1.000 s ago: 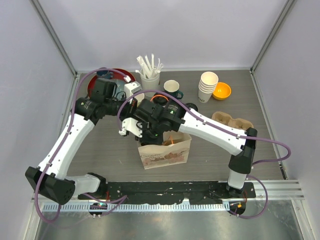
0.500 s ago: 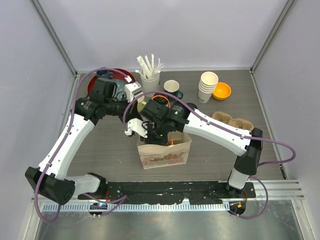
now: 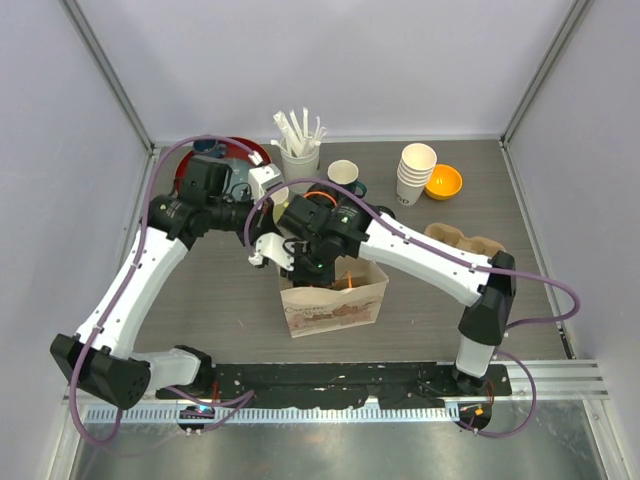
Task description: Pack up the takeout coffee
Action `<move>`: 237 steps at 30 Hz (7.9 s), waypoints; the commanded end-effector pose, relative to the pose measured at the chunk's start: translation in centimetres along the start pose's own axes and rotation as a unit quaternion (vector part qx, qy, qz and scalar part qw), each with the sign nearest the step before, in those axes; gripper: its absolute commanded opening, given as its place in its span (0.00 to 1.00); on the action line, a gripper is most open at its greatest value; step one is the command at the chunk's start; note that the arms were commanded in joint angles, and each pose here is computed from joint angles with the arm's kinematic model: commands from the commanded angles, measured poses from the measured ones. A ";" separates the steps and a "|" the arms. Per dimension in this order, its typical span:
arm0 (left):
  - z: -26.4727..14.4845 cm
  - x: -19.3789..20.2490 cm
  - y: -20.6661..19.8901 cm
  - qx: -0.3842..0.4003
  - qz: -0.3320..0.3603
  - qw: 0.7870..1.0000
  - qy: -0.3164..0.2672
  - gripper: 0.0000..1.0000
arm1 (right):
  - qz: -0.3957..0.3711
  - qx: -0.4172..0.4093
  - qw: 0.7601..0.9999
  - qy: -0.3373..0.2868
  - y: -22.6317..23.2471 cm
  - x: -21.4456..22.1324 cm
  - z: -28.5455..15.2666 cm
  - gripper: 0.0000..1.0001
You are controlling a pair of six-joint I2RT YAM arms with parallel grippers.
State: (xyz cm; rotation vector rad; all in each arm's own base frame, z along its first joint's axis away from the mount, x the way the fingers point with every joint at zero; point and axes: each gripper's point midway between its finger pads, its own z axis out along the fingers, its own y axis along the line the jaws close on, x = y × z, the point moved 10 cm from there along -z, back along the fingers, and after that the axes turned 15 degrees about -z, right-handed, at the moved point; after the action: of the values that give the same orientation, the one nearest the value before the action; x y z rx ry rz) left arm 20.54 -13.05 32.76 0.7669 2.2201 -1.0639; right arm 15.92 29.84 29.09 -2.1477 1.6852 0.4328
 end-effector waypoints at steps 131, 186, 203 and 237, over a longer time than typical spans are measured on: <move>-10.4 2.5 -0.6 -0.244 -0.015 0.968 0.051 0.00 | 0.299 0.375 0.854 -0.200 -10.0 9.4 -8.7 0.73; -9.9 3.0 2.7 -0.220 -0.047 0.973 0.042 0.00 | 0.114 0.268 0.956 -0.029 -21.3 9.0 4.8 0.02; -8.2 2.2 3.4 -0.152 -0.050 0.987 0.023 0.00 | 0.204 0.367 0.903 -0.093 -15.3 4.7 -10.3 0.01; -7.1 1.3 3.1 -0.098 -0.012 0.995 0.012 0.00 | 0.059 0.196 0.976 -0.070 -1.9 -6.7 -7.5 0.01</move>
State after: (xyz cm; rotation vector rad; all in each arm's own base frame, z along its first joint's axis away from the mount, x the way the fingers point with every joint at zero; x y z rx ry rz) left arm 19.94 -4.96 33.73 0.6309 2.3799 -0.8068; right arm 15.94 32.28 40.45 -1.6449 1.6424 0.2982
